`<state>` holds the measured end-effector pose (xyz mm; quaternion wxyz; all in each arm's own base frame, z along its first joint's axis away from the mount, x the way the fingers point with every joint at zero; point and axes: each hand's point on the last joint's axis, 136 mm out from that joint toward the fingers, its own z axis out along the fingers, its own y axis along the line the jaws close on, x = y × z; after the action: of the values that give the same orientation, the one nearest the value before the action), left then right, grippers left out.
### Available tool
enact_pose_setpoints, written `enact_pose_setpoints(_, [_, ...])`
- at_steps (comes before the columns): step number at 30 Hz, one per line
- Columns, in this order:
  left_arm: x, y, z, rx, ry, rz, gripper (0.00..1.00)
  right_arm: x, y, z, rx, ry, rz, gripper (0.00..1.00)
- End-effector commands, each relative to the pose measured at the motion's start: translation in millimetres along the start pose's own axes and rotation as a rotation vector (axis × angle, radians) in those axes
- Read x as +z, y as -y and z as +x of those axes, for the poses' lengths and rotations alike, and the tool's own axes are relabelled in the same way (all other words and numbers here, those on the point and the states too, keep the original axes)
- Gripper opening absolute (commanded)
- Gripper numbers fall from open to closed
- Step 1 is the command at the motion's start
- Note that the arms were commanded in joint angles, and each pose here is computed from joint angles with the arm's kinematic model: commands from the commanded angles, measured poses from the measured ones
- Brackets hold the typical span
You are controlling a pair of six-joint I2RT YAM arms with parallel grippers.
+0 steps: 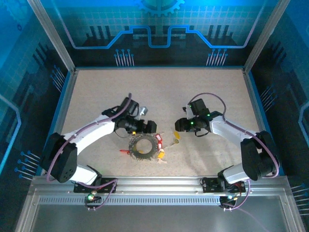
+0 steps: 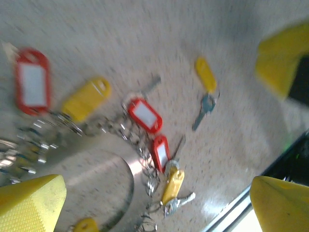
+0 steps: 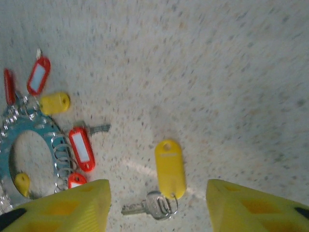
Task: Put the keys on the keyring
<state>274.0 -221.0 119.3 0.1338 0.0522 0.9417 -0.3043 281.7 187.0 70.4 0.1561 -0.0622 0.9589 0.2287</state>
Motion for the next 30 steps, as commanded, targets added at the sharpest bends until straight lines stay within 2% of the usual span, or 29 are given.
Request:
enact_pose_setpoints(1, [-29, -18, -20, -0.024, 0.078, -0.059, 0.99, 6, -10, 22, -0.023, -0.096, -0.014, 0.49])
enact_pose_setpoints(7, [-68, -39, -54, -0.036, 0.205, -0.108, 0.99, 7, -73, 41, -0.288, -0.145, -0.222, 0.48])
enact_pose_setpoints(11, [-95, -43, -86, 0.055, 0.356, -0.175, 0.99, 6, -106, 55, -0.611, -0.081, -0.265, 0.50])
enact_pose_setpoints(14, [-110, -46, -100, 0.083, 0.483, -0.214, 0.99, -1, -131, 73, -0.866, -0.009, -0.333, 0.49])
enact_pose_setpoints(18, [-128, -41, -107, 0.154, 0.649, -0.207, 0.99, -12, -157, 97, -1.237, 0.170, -0.431, 0.51])
enact_pose_setpoints(21, [-133, -58, -106, 0.140, 0.756, -0.262, 0.99, -7, -165, 109, -1.432, 0.236, -0.413, 0.51])
enact_pose_setpoints(25, [-128, -76, -101, 0.116, 0.761, -0.320, 0.99, 17, -169, 137, -1.635, 0.193, -0.411, 0.46])
enact_pose_setpoints(28, [-131, -77, -103, 0.138, 0.742, -0.358, 0.99, 38, -170, 147, -1.703, 0.121, -0.375, 0.42])
enact_pose_setpoints(30, [-132, -80, -104, 0.131, 0.740, -0.377, 0.99, 50, -170, 146, -1.732, 0.119, -0.321, 0.42])
